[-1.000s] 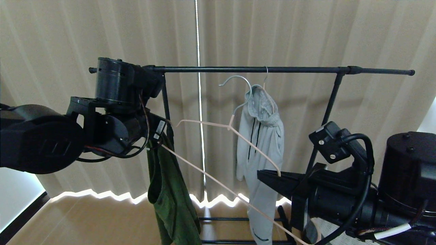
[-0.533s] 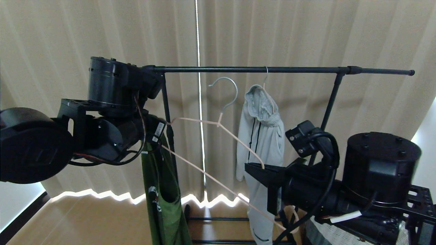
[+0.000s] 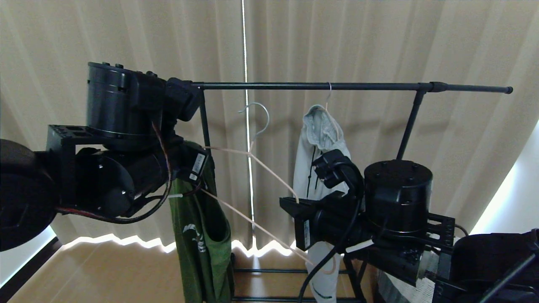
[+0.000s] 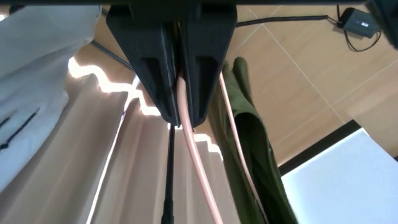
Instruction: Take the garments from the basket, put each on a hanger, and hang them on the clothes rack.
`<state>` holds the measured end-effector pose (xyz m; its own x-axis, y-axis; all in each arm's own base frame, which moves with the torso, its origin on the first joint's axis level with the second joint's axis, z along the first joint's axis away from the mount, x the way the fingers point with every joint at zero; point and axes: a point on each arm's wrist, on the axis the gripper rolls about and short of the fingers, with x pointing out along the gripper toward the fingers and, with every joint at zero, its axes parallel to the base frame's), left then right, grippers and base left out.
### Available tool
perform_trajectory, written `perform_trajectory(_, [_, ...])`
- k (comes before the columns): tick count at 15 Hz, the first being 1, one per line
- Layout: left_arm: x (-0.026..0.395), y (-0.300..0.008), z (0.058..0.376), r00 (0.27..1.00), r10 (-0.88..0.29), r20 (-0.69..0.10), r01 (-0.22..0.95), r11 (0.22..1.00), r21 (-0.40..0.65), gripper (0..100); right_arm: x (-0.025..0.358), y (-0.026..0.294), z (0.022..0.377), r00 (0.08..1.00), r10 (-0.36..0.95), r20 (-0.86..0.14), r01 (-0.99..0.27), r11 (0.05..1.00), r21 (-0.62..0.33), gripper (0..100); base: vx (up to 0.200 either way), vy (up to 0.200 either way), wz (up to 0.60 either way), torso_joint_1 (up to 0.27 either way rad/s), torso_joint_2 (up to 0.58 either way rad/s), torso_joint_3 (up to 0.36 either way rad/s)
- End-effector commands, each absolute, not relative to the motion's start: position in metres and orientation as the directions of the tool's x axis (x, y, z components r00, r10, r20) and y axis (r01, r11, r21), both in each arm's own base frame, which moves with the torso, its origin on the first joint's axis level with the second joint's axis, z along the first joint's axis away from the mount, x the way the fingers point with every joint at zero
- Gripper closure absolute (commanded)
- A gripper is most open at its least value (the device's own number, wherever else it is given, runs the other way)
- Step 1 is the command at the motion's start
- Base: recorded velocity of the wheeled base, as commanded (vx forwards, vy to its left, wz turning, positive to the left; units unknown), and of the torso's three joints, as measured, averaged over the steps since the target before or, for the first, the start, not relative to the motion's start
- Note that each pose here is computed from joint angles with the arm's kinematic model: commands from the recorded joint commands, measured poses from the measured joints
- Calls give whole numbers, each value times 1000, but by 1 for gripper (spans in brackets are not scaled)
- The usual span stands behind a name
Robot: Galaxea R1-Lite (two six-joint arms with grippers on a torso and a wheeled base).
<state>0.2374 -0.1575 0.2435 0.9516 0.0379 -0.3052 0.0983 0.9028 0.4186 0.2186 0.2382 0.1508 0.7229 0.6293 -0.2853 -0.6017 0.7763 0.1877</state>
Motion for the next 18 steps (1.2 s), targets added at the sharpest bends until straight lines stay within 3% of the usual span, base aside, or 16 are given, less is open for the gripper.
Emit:
perform_trajectory(1, [228, -164, 248, 956, 1, -293, 123, 906, 405, 100, 228, 250, 143, 719, 627, -299, -600, 778, 187, 100, 0, 0, 0, 0, 0, 0])
perform_trajectory(13, [194, -177, 249, 946, -137, -293, 250, 884, 396, 100, 246, 268, 145, 726, 635, -264, -604, 772, 195, 100, 0, 0, 0, 0, 0, 0])
perform_trajectory(15, [187, -182, 239, 911, -239, -336, 364, 851, 379, 100, 244, 266, 150, 729, 638, -249, -606, 770, 198, 100, 0, 0, 0, 0, 0, 0])
perform_trajectory(17, [183, -178, 237, 902, -259, -346, 386, 843, 375, 100, 241, 263, 158, 734, 643, -219, -611, 766, 203, 100, 0, 0, 0, 0, 0, 0])
perform_trajectory(18, [183, -178, 237, 902, -259, -346, 386, 843, 375, 0, 241, 263, 158, 734, 643, -219, -611, 766, 203, 100, 0, 0, 0, 0, 0, 0])
